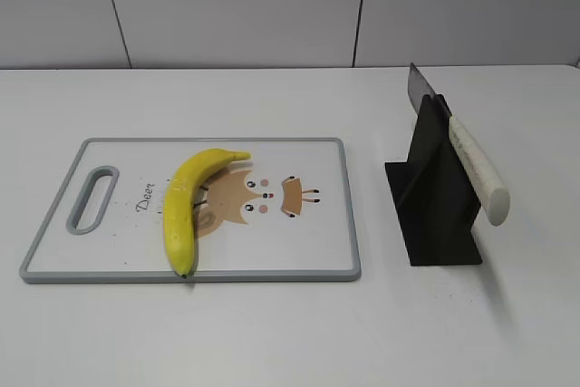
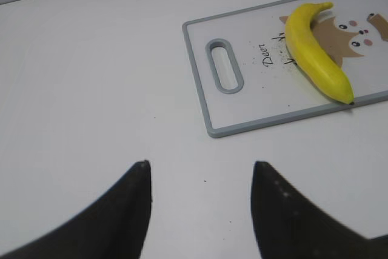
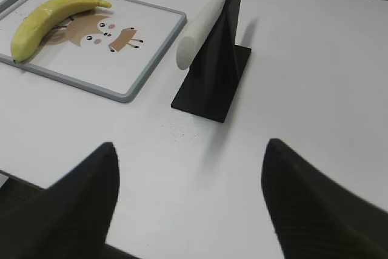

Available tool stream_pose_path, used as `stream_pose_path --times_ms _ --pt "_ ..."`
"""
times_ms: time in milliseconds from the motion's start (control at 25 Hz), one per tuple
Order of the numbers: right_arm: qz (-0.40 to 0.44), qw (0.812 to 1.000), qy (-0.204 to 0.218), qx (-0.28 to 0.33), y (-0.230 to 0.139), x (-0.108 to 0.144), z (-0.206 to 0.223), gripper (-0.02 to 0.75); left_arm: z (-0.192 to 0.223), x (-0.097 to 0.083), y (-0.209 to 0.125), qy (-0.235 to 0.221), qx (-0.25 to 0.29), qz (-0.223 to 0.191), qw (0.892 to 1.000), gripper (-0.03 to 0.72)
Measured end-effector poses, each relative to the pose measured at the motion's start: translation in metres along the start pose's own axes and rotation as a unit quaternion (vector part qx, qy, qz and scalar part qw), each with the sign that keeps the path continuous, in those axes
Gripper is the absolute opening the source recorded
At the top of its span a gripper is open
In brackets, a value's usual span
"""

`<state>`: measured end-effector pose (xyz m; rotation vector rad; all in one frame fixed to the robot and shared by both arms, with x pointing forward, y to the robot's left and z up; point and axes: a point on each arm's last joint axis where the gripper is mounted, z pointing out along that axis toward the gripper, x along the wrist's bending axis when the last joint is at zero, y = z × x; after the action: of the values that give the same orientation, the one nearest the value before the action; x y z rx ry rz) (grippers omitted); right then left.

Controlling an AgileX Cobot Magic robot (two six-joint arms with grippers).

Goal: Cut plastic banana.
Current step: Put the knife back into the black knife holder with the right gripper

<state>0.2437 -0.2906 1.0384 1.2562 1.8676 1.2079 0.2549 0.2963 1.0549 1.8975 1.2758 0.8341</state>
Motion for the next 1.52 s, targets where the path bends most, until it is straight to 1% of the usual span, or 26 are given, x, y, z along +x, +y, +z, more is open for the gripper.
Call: stream_pose_path --times_ms 160,320,480,800,1000,1520 --pt "0.005 1.000 -0.008 -0.001 0.000 0.000 0.000 0.573 0.000 0.000 0.000 0.010 0.001 -0.007 1.000 0.489" --pt "0.030 0.998 -0.055 -0.003 0.001 0.000 0.001 0.573 -0.004 0.001 -0.002 0.042 -0.008 -0.025 0.999 0.486" --pt "0.048 0.995 -0.093 -0.004 0.001 -0.001 0.001 0.573 -0.014 -0.002 -0.009 0.075 -0.040 -0.039 0.996 0.467" --pt "0.071 0.988 -0.137 -0.006 0.001 -0.002 0.002 0.573 -0.017 -0.002 -0.009 0.082 -0.048 -0.040 0.995 0.398" --pt "0.075 0.986 -0.146 -0.007 0.001 -0.002 0.002 0.573 -0.017 -0.002 -0.009 0.082 -0.048 -0.040 0.995 0.361" --pt "0.074 0.986 -0.146 -0.007 0.001 -0.002 0.002 0.573 -0.017 -0.002 -0.009 0.082 -0.048 -0.040 0.995 0.289"
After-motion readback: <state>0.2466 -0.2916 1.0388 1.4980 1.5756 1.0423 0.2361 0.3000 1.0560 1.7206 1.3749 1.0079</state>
